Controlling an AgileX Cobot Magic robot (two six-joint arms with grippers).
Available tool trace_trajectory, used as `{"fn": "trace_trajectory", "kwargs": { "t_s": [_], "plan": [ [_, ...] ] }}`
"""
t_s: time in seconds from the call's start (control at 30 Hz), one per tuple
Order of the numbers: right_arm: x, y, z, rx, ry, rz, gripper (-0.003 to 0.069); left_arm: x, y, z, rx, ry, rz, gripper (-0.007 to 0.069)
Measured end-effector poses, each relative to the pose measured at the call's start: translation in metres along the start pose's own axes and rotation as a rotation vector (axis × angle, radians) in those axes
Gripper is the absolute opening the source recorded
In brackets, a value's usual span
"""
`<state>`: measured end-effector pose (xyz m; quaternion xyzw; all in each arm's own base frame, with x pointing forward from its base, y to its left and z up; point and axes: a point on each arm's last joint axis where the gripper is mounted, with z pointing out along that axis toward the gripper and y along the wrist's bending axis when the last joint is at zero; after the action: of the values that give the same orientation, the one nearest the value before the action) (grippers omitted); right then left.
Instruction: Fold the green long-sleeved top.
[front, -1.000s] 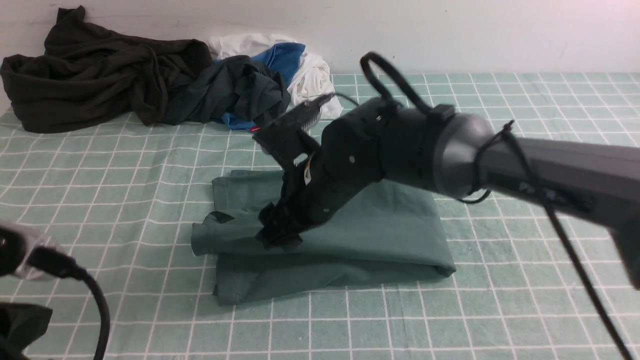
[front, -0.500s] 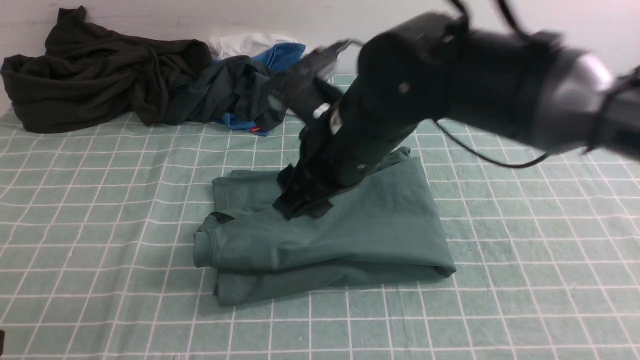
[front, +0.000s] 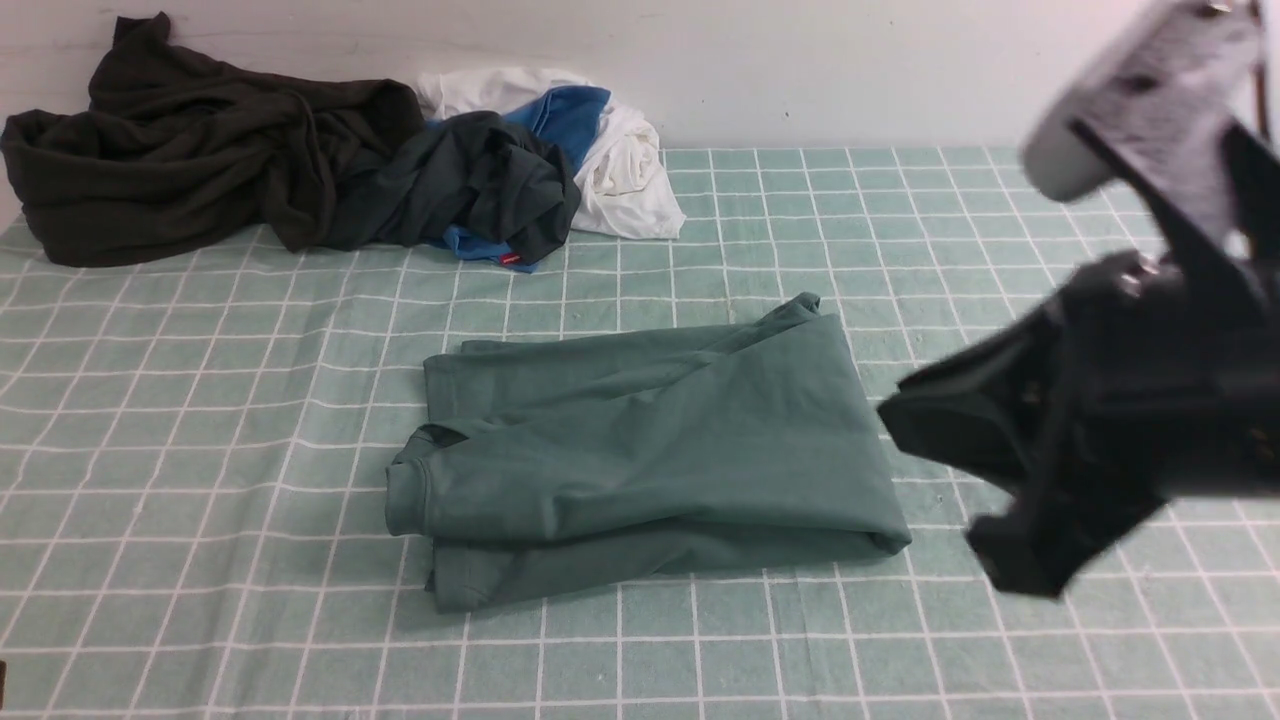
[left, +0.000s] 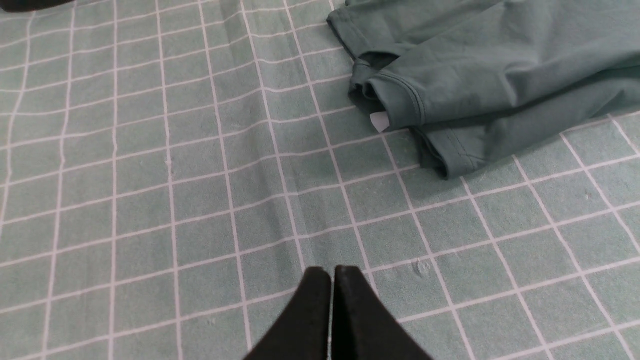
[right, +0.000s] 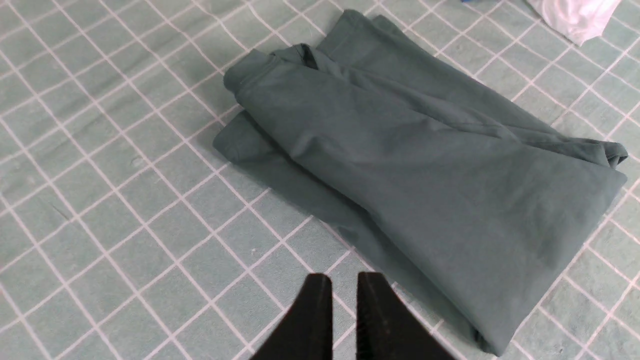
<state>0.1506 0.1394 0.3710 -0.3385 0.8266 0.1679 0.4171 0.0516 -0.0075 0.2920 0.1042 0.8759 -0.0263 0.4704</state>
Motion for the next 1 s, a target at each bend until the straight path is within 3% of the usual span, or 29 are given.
{"fn": "trace_trajectory", "kwargs": {
  "t_s": [0.17, 0.53, 0.93, 1.0],
  "plan": [
    [0.034, 0.002, -0.021, -0.006, -0.050, 0.013, -0.0010, 0.000, 0.000, 0.000, 0.000, 0.000, 0.000, -0.0003],
    [0.065, 0.004, -0.070, 0.006, -0.098, -0.006, -0.0013, 0.000, 0.000, 0.000, 0.001, 0.000, -0.001, -0.0003],
    [0.074, 0.005, -0.095, 0.003, -0.314, 0.009, -0.0014, 0.000, 0.000, 0.000, 0.001, 0.000, -0.003, -0.0003],
    [0.087, 0.003, -0.089, 0.024, -0.430, 0.017, -0.0014, 0.000, 0.000, 0.000, 0.001, 0.000, -0.003, -0.0003]
  ]
}}
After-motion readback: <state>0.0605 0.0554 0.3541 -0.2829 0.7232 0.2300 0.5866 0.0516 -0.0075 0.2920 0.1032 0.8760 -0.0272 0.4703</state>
